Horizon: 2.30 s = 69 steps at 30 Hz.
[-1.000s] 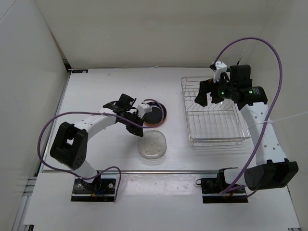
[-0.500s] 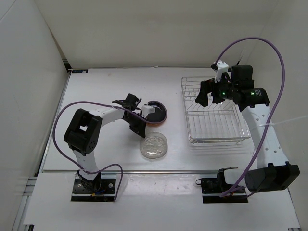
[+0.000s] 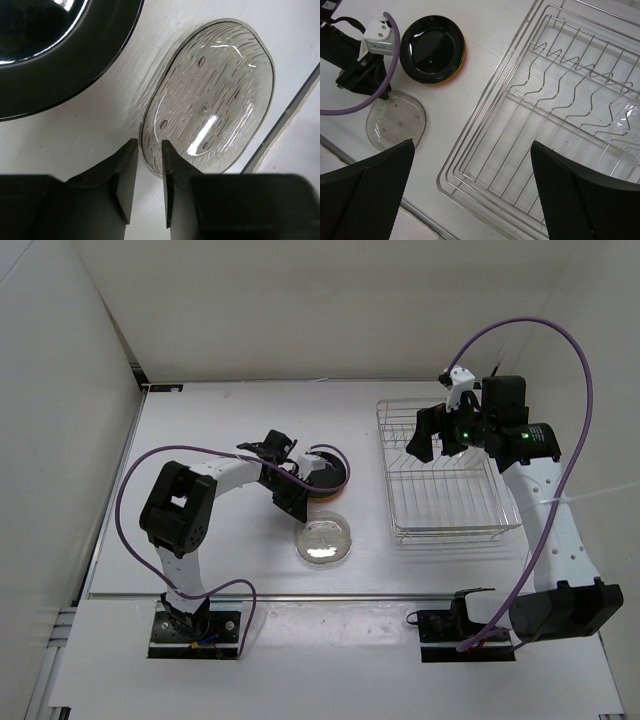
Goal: Unload the plates from the dish rack
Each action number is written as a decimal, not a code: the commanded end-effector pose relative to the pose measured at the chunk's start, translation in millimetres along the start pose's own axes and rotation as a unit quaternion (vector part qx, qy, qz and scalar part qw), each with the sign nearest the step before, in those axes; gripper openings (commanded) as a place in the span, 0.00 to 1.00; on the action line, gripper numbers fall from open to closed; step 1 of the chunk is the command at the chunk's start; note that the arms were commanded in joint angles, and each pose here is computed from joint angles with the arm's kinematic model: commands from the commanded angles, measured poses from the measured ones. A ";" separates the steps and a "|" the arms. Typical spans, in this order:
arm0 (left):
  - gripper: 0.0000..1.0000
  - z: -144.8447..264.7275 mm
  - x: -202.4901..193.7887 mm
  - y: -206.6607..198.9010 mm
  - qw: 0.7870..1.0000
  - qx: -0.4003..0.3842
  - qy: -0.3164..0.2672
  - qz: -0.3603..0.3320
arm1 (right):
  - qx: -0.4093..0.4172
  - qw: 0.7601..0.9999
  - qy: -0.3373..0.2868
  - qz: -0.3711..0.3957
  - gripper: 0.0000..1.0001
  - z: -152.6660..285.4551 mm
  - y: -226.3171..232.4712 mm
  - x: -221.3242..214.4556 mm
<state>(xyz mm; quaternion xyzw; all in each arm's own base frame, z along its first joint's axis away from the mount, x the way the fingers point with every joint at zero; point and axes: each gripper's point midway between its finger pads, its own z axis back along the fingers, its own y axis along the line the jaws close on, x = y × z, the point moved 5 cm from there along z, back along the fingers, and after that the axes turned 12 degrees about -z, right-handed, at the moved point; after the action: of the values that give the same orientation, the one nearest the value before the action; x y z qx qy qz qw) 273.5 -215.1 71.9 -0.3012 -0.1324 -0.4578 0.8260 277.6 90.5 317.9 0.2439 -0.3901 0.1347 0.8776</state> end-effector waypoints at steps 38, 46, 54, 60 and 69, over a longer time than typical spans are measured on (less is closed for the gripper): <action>1.00 200.0 40.3 -20.6 0.903 0.415 -0.090 -0.059 | -0.447 0.892 0.054 0.051 0.71 -50.9 -237.9 39.6; 1.00 203.1 44.9 -19.3 0.901 0.420 -0.092 -0.059 | -0.434 0.898 0.070 0.027 0.53 -64.3 -245.2 20.1; 1.00 201.5 45.7 -20.7 0.904 0.413 -0.095 -0.061 | -0.426 0.900 0.090 0.020 0.51 -71.6 -250.8 2.3; 1.00 204.2 43.8 -17.3 0.904 0.414 -0.097 -0.055 | -0.424 0.900 0.102 0.013 0.44 -78.5 -254.2 -6.5; 1.00 206.6 44.0 -18.8 0.905 0.409 -0.104 -0.055 | -0.428 0.898 0.103 0.004 0.16 -80.6 -255.9 -9.2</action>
<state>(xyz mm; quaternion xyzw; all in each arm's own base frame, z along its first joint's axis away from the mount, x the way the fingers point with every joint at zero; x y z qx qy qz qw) 293.1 -122.7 249.3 0.0352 -0.3845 -0.3814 0.8399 425.1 -81.3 182.8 -0.1740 -0.3059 -0.0046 0.9360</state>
